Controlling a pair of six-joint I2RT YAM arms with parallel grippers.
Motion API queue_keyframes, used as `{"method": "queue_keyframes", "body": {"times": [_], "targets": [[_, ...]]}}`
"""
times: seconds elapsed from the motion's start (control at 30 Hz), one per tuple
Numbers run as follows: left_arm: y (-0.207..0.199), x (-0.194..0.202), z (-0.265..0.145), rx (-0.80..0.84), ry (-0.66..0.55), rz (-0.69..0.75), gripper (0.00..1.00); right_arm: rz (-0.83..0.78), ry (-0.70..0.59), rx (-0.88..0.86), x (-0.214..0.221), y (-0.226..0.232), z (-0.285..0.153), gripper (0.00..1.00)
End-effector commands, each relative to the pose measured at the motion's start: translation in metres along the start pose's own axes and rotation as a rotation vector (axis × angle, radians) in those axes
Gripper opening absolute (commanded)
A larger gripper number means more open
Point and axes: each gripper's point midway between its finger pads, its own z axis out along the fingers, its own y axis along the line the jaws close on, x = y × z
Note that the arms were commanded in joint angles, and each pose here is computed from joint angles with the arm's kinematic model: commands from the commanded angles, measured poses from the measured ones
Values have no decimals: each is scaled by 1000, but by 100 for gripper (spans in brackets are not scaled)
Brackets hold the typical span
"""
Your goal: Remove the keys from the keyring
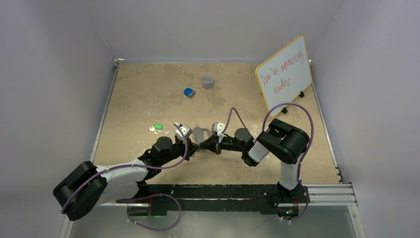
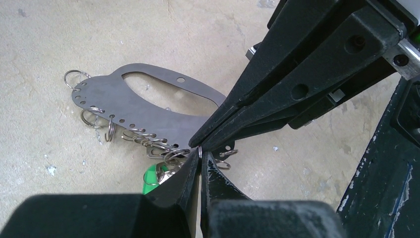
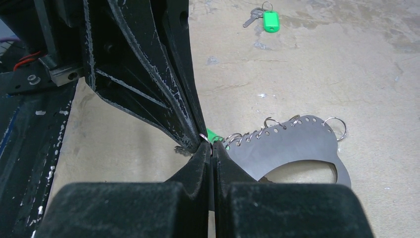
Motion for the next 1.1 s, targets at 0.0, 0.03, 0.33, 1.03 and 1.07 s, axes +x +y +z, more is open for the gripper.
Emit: {"method": "queue_keyframes", "body": {"times": [0.0,0.03,0.33,1.03,1.07], "targets": [[-15,-31,6,46,-59,-7,0,-190,-240,8,-72,-2,2,0],[-13,-31,6,34,-53,-16,0,-197,-243,25,-74,-4,1,1],[6,-35,11,-103,-18,-82,18,-192,-170,162,-63,-35,-6,0],[48,3,0,-445,266,-158,50,-133,60,541,-22,-120,-45,0],[50,6,-1,-464,292,-150,51,-133,61,547,-22,-120,-46,1]]}}
